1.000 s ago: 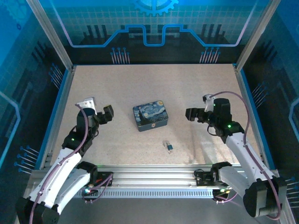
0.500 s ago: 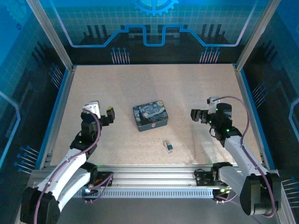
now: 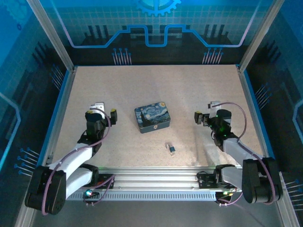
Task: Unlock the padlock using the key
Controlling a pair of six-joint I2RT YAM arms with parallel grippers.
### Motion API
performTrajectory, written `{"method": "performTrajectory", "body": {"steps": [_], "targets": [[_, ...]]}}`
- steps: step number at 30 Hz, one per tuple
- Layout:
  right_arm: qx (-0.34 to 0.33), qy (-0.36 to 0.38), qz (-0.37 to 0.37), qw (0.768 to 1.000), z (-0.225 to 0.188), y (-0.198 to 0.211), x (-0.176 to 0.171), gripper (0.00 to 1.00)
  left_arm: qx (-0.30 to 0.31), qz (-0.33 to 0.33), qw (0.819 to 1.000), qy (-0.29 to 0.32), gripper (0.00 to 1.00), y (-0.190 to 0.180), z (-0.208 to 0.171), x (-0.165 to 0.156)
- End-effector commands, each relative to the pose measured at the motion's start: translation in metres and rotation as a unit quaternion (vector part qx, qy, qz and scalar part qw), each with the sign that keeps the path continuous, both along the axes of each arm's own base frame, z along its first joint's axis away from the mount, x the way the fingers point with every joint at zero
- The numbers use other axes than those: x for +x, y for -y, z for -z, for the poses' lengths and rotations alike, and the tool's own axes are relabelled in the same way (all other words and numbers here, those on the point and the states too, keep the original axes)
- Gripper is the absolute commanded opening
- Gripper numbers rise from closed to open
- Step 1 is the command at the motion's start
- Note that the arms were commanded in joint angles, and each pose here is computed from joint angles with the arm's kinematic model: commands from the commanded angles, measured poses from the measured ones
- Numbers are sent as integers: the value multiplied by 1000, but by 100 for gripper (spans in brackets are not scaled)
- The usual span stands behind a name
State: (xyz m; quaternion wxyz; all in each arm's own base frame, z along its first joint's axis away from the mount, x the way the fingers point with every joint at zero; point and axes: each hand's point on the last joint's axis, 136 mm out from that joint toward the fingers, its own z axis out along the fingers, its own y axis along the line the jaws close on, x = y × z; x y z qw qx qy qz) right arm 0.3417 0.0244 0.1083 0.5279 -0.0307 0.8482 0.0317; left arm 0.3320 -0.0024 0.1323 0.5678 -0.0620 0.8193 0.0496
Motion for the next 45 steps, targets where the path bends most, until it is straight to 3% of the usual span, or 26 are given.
{"method": "performTrajectory", "body": {"steps": [1, 13, 20, 30, 40, 45], "targets": [[-23, 77, 5, 997, -23, 8, 14, 100, -10, 3, 1000, 18, 99, -6, 1, 7], [-18, 87, -38, 995, 5, -7, 37, 100, -31, 22, 999, 6, 99, -15, 13, 26], [-18, 29, -33, 999, 14, -5, 55, 100, -31, 10, 999, 2, 99, -28, 14, 31], [-20, 30, -36, 999, 14, -7, 55, 100, -31, 13, 999, 7, 99, -33, 13, 35], [-22, 30, -36, 999, 14, -8, 55, 100, -36, 85, 995, 27, 99, -12, 9, 35], [-25, 30, -35, 999, 14, -8, 55, 100, -82, 111, 987, 78, 99, 2, 0, 29]]}}
